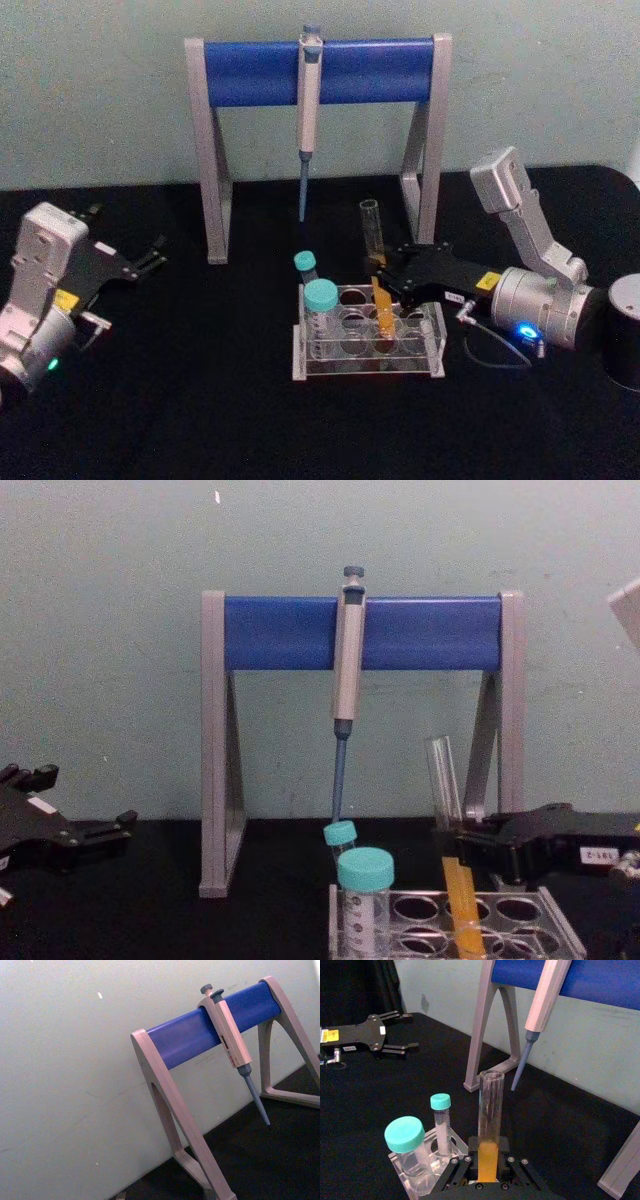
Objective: Pick up the test tube from the test tube rack, shake it, then place it back into the test tube rack.
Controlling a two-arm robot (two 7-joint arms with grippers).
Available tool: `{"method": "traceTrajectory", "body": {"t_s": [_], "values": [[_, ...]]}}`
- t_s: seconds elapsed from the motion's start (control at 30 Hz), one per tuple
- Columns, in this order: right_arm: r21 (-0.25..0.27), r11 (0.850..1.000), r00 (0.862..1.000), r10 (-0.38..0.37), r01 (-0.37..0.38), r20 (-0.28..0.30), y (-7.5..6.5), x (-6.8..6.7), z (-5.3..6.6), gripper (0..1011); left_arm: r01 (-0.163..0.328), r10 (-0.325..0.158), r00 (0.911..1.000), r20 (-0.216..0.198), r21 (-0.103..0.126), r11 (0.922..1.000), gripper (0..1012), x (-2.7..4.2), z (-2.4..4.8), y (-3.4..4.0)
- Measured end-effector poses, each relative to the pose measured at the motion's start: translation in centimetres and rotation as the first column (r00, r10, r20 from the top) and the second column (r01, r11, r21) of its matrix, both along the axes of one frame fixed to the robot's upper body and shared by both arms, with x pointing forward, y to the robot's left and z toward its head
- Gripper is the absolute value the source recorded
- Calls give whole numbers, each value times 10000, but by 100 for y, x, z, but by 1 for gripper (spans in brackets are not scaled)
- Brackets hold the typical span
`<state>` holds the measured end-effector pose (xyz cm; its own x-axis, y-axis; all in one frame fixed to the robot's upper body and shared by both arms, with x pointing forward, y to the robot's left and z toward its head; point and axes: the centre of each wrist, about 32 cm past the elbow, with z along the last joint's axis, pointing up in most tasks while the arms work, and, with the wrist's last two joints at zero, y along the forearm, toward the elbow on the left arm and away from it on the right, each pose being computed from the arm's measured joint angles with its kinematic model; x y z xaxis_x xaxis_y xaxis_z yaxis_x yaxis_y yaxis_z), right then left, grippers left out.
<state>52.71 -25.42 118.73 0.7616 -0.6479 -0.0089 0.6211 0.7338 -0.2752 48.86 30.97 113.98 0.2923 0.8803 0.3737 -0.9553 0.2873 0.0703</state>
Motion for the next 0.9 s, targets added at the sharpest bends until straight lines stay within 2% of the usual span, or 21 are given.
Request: {"method": "traceTrajectory", "body": {"t_s": [0.03, 0.1, 0.5, 0.9], "values": [[0, 10000, 10000, 1, -1, 0, 0, 0, 0, 230, 0, 0, 10000, 0, 0, 10000, 1001, 0, 0, 0], [0, 10000, 10000, 0, 0, -1, 0, 0, 0, 221, 0, 0, 10000, -1, -1, 10000, 1001, 0, 0, 0], [15, 10000, 10000, 12, -12, 57, -3, -7, -9, 221, 0, 0, 10000, 0, 0, 10000, 1001, 0, 0, 0], [249, 9996, 9977, 89, -106, 678, -27, -76, -7, 221, 0, 0, 10000, 0, 0, 10000, 1001, 0, 0, 0]]}}
